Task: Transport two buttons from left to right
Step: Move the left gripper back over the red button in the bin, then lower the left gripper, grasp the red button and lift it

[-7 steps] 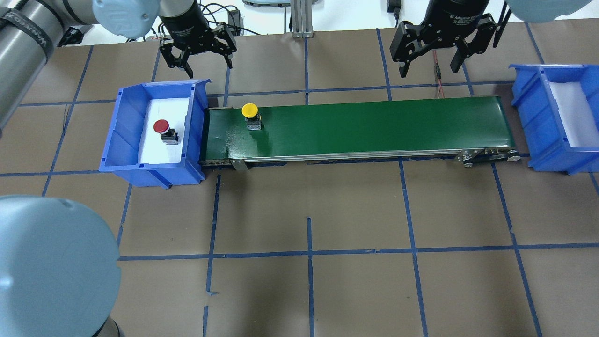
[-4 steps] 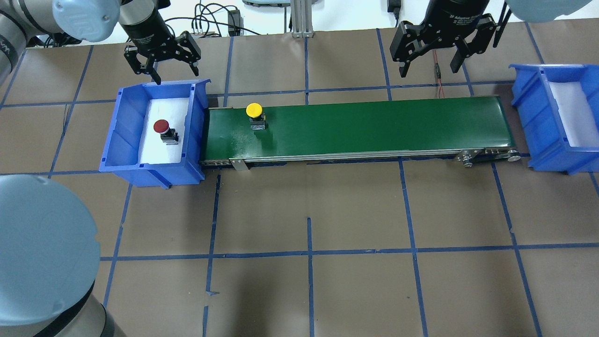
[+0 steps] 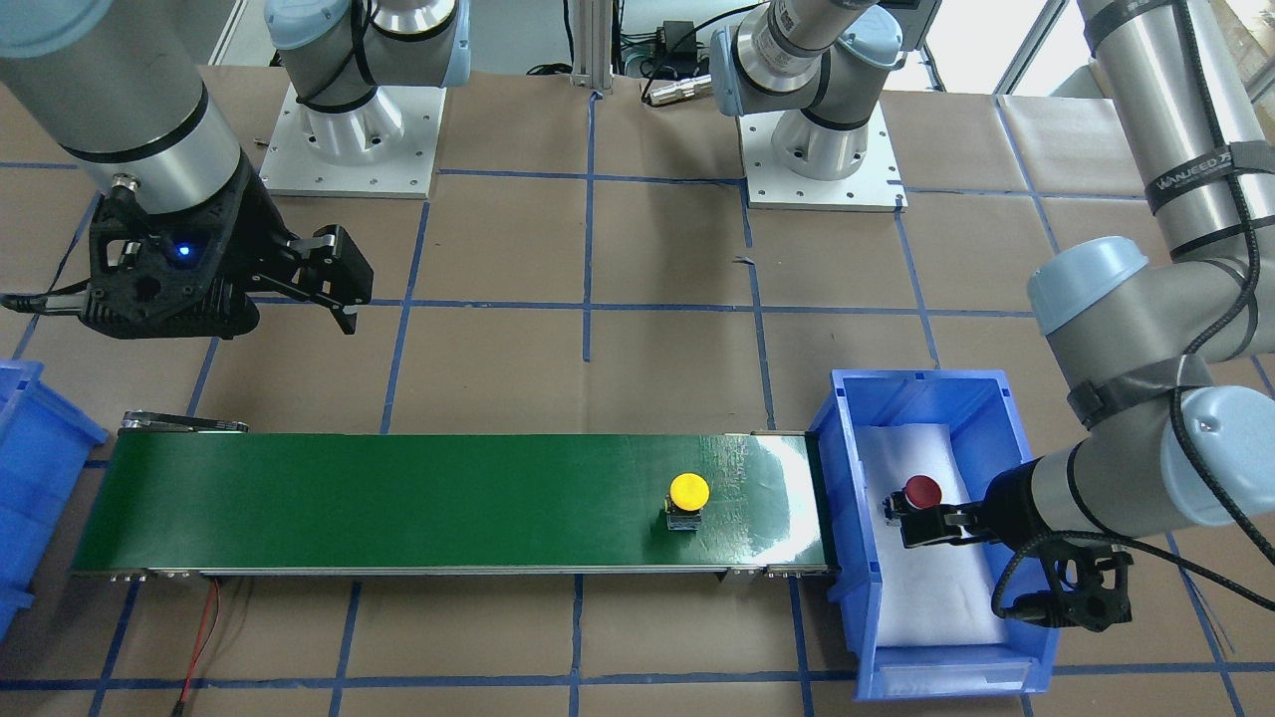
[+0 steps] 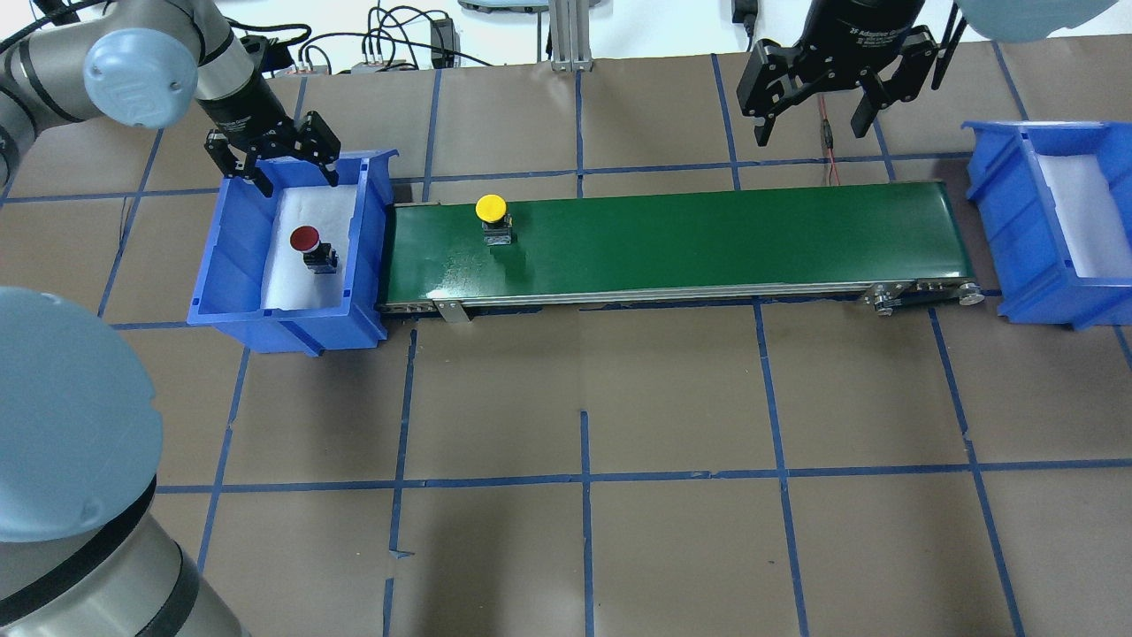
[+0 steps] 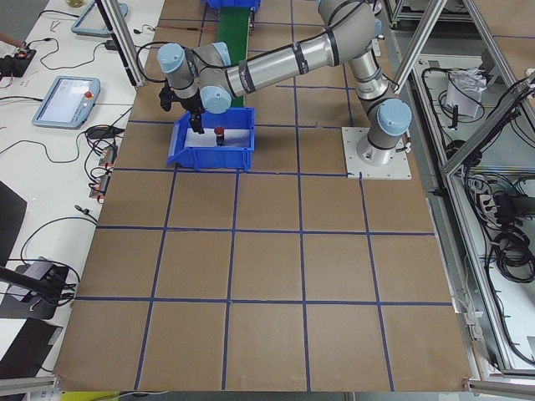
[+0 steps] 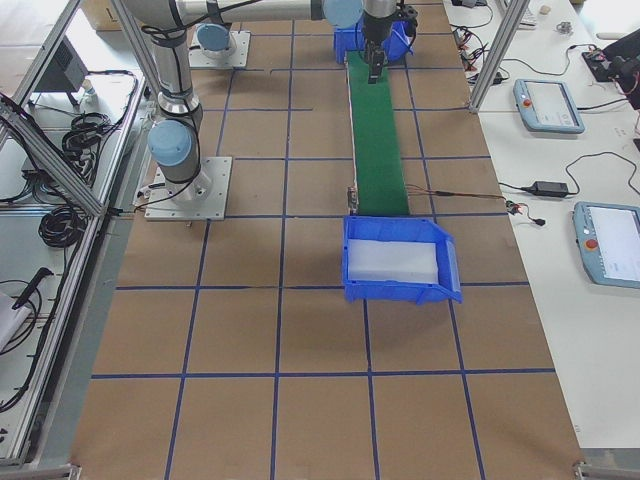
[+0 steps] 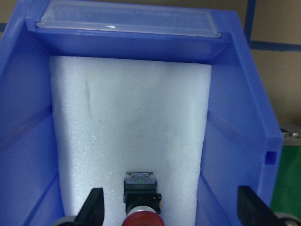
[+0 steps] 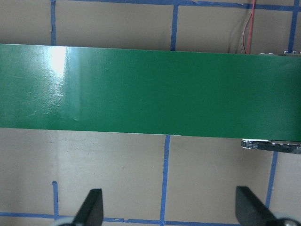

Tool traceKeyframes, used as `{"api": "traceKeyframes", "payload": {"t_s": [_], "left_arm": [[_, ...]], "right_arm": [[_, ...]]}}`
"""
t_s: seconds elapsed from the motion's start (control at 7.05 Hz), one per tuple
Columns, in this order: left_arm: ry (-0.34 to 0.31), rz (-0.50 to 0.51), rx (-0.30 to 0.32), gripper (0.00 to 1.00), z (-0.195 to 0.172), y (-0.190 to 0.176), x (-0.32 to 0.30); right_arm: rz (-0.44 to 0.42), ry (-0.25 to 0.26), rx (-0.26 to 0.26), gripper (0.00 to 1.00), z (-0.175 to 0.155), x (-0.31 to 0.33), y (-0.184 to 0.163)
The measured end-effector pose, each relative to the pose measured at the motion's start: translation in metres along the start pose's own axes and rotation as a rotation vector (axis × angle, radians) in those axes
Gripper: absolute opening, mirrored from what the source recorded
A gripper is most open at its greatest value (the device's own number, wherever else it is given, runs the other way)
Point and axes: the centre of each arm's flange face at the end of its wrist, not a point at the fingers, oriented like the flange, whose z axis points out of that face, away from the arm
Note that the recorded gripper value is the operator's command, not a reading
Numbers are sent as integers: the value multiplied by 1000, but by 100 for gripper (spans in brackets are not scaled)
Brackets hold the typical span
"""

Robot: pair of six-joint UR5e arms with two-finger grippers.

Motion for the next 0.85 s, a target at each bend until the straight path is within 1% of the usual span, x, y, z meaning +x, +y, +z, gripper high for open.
{"api": "traceKeyframes", "payload": {"t_s": [0.28, 0.43, 0.71, 0.85], "left_arm": [[9, -31, -31, 100, 27, 19, -13], [12, -47, -36, 98, 38, 29, -22], [16, -78, -45, 78, 47, 42, -26], [18, -104, -47, 64, 49, 44, -23]], "right_arm": [[0, 0, 0, 100, 0, 0, 0], [0, 0, 0, 100, 0, 0, 0], [0, 0, 0, 100, 0, 0, 0], [0, 0, -1, 100, 0, 0, 0]]}}
